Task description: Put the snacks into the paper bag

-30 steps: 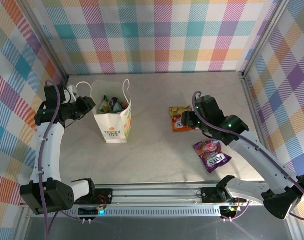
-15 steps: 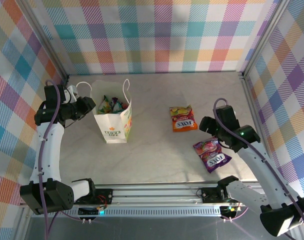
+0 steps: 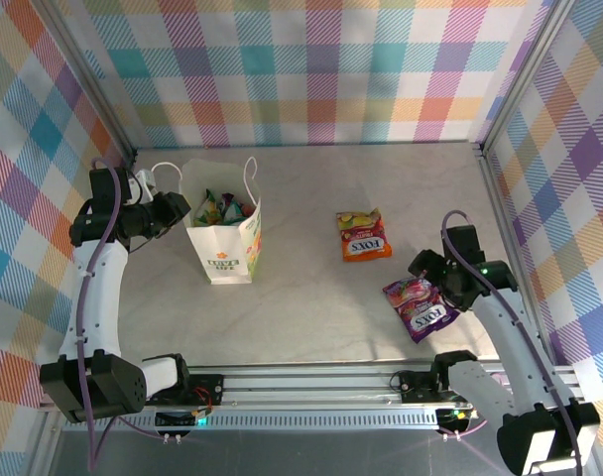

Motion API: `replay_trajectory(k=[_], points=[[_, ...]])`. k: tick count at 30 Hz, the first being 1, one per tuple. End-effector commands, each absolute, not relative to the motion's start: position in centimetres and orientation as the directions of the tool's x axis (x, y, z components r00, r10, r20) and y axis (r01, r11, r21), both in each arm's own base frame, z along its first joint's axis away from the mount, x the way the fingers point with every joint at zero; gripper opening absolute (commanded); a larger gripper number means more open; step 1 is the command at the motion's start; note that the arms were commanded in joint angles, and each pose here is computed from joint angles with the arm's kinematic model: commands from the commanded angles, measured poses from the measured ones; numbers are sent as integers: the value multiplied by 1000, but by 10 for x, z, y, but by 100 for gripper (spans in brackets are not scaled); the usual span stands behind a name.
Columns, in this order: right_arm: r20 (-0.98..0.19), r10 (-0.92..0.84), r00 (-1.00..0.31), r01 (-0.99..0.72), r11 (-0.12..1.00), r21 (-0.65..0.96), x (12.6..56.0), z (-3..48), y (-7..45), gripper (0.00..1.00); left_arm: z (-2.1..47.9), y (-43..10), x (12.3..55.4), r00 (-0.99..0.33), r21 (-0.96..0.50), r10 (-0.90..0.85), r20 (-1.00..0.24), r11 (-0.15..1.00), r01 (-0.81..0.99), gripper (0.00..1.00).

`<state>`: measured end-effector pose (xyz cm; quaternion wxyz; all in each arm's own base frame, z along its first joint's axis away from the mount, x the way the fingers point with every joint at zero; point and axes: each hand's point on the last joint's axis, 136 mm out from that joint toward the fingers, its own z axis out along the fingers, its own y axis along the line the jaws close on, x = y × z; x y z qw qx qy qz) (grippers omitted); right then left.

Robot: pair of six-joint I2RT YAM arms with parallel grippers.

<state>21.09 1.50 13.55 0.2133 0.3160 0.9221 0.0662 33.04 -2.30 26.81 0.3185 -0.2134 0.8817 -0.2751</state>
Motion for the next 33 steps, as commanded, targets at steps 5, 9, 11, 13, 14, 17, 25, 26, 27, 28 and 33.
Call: replay_trajectory(k=[5, 9, 11, 13, 14, 17, 25, 26, 27, 28, 33], points=[[-195, 670, -717, 621, 740, 259, 192, 102, 17, 99, 272, -26, 333, -710, -617, -531, -463, 768, -172, 30], [-84, 726, -682, 669, 666, 330, 188, 80, 25, 99, 272, -25, 334, -709, -613, -530, -465, 770, -174, 30], [-38, 750, -661, 690, 626, 363, 186, 70, 29, 99, 272, -25, 334, -708, -614, -531, -465, 770, -174, 30], [-19, 757, -653, 701, 614, 364, 184, 62, 29, 99, 272, -25, 333, -708, -612, -530, -466, 771, -174, 30], [-18, 757, -653, 702, 614, 359, 183, 60, 28, 99, 272, -25, 333, -707, -612, -531, -468, 772, -175, 30], [-9, 751, -660, 703, 622, 343, 181, 55, 27, 99, 271, -25, 333, -708, -611, -531, -465, 771, -177, 30], [9, 743, -669, 699, 626, 345, 179, 44, 29, 100, 272, -25, 333, -706, -613, -533, -466, 770, -176, 30], [10, 743, -669, 703, 629, 332, 177, 43, 28, 100, 272, -25, 333, -706, -611, -532, -467, 771, -176, 30], [7, 741, -671, 703, 633, 324, 176, 44, 27, 100, 272, -25, 333, -706, -611, -531, -468, 772, -176, 30], [6, 740, -673, 703, 637, 316, 175, 44, 26, 100, 272, -25, 333, -707, -610, -531, -467, 772, -177, 30], [-1, 743, -670, 708, 639, 299, 172, 48, 23, 99, 271, -25, 335, -707, -613, -533, -465, 770, -177, 30]])
